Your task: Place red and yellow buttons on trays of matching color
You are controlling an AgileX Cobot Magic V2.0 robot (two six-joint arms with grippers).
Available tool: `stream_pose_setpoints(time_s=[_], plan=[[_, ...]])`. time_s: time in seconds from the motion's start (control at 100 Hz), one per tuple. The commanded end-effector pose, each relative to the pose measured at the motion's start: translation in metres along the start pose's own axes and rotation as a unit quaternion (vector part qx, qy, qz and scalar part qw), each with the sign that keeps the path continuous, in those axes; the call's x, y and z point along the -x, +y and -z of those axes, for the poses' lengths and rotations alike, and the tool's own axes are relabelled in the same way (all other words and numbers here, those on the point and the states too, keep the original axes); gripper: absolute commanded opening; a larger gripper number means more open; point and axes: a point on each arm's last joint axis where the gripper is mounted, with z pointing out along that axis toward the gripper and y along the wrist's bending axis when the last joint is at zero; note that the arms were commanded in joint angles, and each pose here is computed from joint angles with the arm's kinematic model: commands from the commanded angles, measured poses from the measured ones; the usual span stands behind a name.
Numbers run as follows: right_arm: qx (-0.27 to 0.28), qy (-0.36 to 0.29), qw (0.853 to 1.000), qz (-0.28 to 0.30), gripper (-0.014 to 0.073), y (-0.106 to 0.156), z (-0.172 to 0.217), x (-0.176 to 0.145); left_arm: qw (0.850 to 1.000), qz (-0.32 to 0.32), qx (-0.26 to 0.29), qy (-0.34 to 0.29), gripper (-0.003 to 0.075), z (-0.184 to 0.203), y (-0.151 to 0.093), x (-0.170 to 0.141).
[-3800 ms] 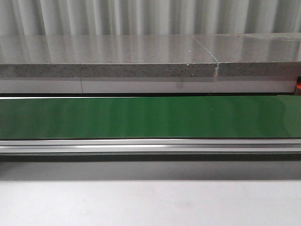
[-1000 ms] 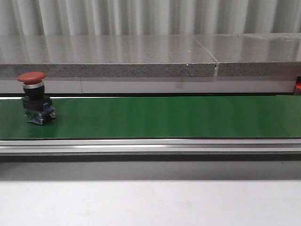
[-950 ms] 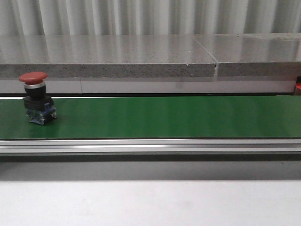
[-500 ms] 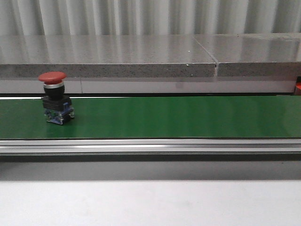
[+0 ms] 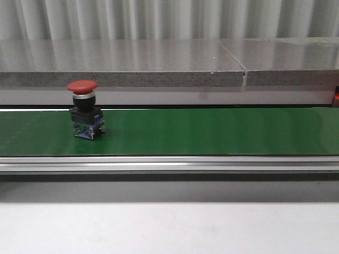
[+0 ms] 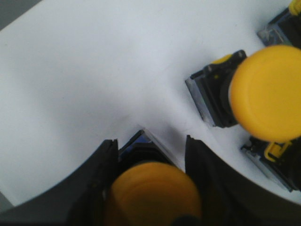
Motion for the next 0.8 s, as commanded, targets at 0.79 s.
stream_pose_setpoints(time_s=[0.79], plan=[[0.001, -0.043, 0.999, 0.008, -0.0068, 0.000, 0.000, 0.009, 0.951, -0.181, -0.142, -0.206, -0.0020, 0.168, -0.080, -0.027]])
